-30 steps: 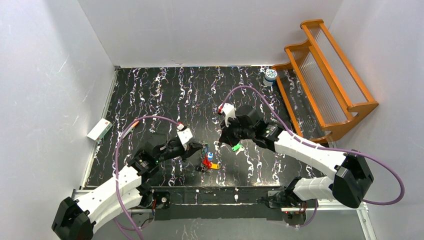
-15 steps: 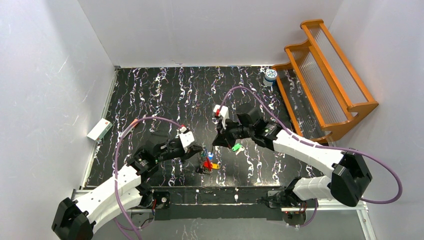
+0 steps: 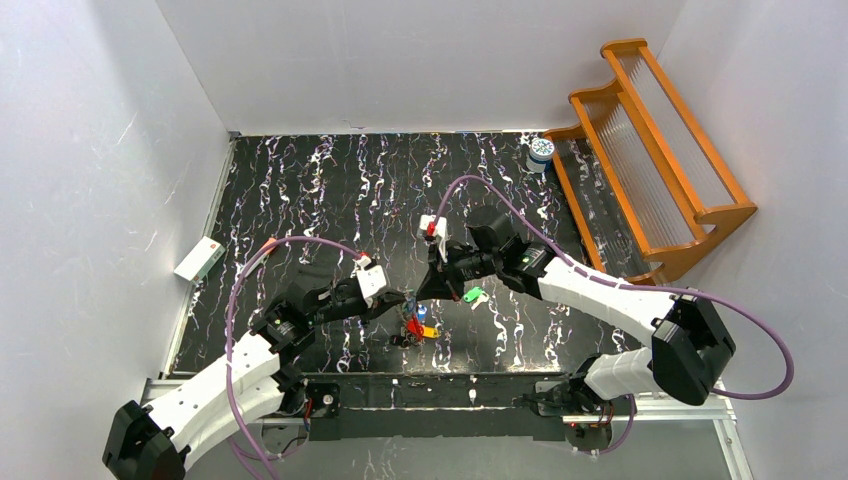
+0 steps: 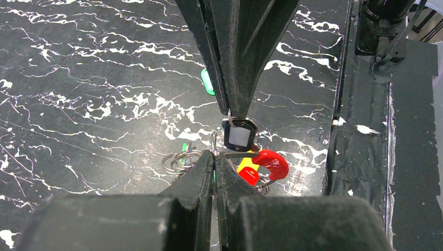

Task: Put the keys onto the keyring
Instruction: Insert the key onto the keyring.

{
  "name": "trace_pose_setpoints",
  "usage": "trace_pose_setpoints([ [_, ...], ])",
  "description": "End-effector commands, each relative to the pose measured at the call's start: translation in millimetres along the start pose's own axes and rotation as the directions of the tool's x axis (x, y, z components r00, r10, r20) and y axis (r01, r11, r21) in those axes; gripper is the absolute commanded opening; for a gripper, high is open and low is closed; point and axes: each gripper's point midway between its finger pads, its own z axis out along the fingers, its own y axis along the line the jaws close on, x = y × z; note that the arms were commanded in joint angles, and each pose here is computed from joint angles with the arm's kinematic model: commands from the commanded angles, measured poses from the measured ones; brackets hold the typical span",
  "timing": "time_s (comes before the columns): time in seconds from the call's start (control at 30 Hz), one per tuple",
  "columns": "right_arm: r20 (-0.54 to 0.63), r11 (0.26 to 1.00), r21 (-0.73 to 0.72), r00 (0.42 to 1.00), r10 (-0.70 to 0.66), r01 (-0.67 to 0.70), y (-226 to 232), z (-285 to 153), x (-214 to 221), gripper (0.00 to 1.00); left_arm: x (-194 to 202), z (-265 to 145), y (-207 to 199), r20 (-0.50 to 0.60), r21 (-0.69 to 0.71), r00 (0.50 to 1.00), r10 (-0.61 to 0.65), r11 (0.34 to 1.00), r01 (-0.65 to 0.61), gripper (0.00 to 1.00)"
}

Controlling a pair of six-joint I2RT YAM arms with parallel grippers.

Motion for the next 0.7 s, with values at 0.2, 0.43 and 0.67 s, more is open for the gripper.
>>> trace_pose_setpoints([
  [0.2,0.078,0.995,-0.065,0.994,-0.076,0.081,7.8,3.2,-23.9,0.01,-11.7,0.6,-2.5,0.038,0.021,0.999,0.034,0.999,-0.035,0.00],
  [0.43,0.070,0.996,-0.053,0.995,-0.065,0.068,3.0,6.4,-22.9,0.01,-11.1,0.6,-2.8,0.036,0.023,0.999,0.033,0.999,-0.034,0.00],
  [0.67,0.075,0.998,-0.035,0.996,-0.044,0.047,-1.2,8.7,-26.1,0.01,-10.1,1.7,-3.1,0.034,0.028,0.999,0.030,0.999,-0.031,0.00],
])
